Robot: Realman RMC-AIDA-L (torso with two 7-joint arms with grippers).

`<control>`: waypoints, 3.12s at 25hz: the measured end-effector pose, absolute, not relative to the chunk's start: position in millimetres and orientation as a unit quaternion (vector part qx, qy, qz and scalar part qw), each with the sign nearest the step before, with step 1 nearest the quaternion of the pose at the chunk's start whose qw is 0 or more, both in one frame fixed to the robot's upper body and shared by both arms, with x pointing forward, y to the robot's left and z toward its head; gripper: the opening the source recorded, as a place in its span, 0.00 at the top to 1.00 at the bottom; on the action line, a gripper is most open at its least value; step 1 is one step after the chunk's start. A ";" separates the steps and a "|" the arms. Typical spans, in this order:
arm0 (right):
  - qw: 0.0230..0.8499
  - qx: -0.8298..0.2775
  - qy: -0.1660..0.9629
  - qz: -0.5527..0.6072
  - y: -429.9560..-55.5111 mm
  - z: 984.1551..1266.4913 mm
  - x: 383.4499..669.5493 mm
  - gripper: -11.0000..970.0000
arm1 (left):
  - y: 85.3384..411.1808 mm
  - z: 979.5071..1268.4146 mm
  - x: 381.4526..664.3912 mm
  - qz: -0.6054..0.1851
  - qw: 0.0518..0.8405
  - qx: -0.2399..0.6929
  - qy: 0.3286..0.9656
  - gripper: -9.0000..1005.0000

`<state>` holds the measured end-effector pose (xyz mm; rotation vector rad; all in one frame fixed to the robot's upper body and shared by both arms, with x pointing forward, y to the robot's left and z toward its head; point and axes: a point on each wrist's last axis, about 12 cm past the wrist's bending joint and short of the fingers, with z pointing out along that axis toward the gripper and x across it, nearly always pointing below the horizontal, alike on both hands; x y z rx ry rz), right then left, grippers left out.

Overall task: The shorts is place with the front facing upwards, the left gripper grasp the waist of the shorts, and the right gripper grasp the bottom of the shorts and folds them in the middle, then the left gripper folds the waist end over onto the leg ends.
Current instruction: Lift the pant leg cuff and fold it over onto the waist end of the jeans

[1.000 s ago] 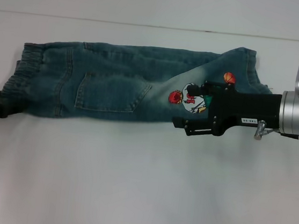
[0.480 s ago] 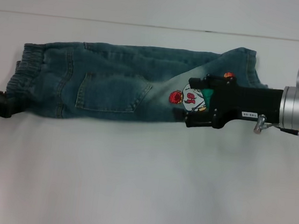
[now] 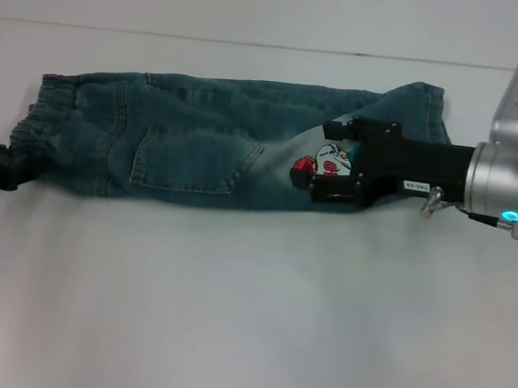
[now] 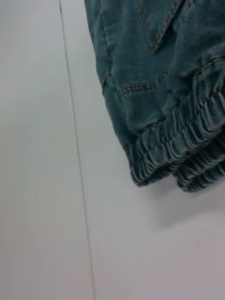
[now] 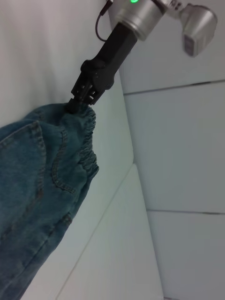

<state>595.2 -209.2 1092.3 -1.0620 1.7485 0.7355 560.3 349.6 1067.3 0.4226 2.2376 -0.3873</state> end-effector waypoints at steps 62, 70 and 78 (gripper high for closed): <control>0.518 -0.390 0.734 0.202 -152.2 1051.3 605.5 0.18 | 302.0 1186.2 577.7 -0.187 0.417 0.284 0.843 0.94; 0.512 -0.391 0.743 0.182 -156.2 1045.8 605.7 0.18 | 285.4 1208.5 588.1 -0.195 0.429 0.303 0.828 0.94; 0.514 -0.401 0.738 0.176 -154.9 1046.4 606.5 0.18 | 263.3 1230.7 591.6 -0.193 0.432 0.327 0.818 0.94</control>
